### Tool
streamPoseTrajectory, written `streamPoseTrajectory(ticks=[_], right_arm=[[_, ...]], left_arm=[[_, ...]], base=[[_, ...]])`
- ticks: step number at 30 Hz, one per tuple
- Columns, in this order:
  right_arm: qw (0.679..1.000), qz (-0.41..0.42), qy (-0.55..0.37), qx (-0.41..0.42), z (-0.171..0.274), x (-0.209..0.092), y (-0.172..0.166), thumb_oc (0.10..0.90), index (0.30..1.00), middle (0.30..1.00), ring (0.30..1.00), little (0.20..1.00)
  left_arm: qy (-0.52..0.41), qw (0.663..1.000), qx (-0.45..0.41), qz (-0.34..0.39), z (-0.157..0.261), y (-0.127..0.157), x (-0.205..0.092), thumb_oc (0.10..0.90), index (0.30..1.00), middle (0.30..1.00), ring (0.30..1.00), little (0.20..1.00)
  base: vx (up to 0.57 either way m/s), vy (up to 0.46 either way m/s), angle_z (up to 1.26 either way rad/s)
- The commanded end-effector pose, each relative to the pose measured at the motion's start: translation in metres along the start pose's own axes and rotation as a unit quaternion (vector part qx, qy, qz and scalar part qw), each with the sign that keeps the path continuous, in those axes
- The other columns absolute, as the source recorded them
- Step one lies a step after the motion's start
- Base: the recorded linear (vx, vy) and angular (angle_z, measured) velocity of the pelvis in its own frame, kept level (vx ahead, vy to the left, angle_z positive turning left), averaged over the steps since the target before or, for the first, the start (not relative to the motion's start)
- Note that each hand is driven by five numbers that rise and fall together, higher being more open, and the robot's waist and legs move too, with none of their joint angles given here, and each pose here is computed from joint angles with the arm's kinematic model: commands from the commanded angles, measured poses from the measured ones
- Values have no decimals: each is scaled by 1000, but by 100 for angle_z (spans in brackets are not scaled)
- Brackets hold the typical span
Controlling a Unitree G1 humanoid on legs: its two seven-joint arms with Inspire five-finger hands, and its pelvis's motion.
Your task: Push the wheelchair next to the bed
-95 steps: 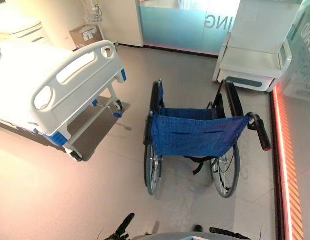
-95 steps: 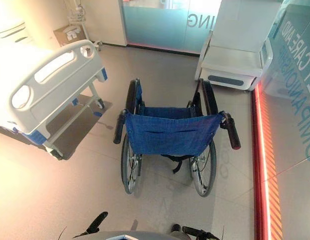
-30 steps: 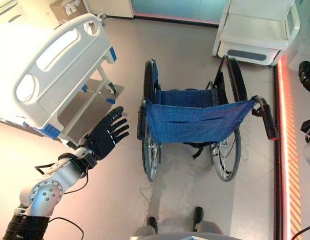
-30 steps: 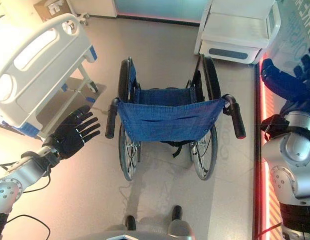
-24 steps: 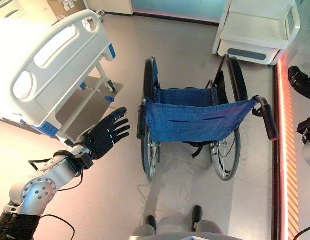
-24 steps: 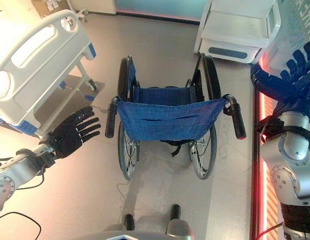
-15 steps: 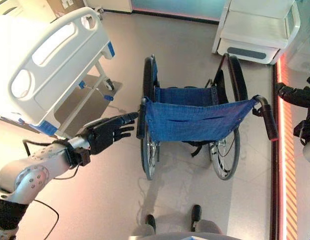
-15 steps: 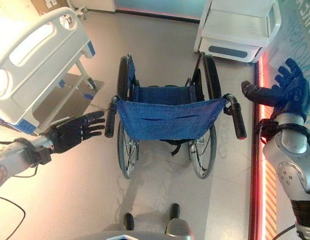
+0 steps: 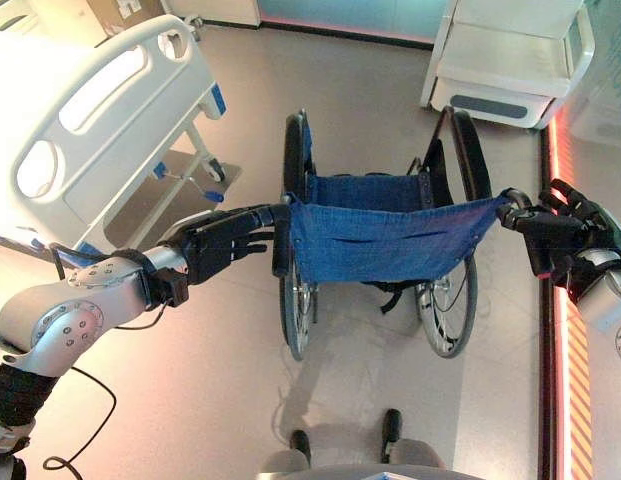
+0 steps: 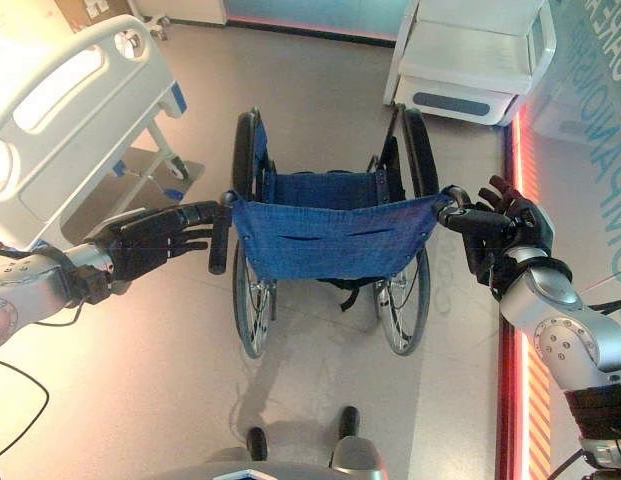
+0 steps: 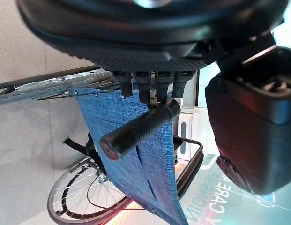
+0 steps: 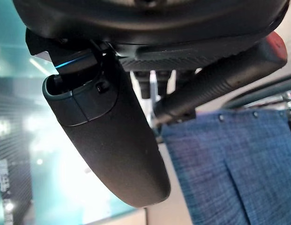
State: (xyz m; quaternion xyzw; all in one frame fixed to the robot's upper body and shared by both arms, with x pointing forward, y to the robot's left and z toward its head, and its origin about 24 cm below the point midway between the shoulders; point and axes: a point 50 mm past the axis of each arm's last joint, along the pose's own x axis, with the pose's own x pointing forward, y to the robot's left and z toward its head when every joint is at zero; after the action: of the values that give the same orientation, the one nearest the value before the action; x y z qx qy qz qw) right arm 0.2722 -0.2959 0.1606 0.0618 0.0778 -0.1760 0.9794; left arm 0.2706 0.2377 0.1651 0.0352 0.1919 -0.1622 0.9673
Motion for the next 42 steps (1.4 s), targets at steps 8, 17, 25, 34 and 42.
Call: streamPoseTrajectory(ticks=[8,17,25,34,42], right_arm=[[988,26,-84,-123,51,11,25,800,900,900,900,900],[978,3,-67,-199,57,22,19,800,900,900,900,900],[941,-61,-131,-305,90,20,4,800,900,900,900,900],[937,-48,-133,-319,101,21,7,800,900,900,900,900],[939,-55,-124,-317,100,28,6,800,900,900,900,900]], left_arm=[[-53,995,35,-80,44,-21,8,800,900,900,900,900],[-12,995,68,-71,41,-15,11,800,900,900,900,900],[15,989,127,-73,45,-6,3,800,900,900,900,900],[30,990,101,-96,49,-10,-1,800,900,900,900,900],[29,992,36,-120,49,-19,2,800,900,900,900,900]], base=[[1,0,0],[0,0,0],[8,0,1],[2,0,0],[2,-3,2]])
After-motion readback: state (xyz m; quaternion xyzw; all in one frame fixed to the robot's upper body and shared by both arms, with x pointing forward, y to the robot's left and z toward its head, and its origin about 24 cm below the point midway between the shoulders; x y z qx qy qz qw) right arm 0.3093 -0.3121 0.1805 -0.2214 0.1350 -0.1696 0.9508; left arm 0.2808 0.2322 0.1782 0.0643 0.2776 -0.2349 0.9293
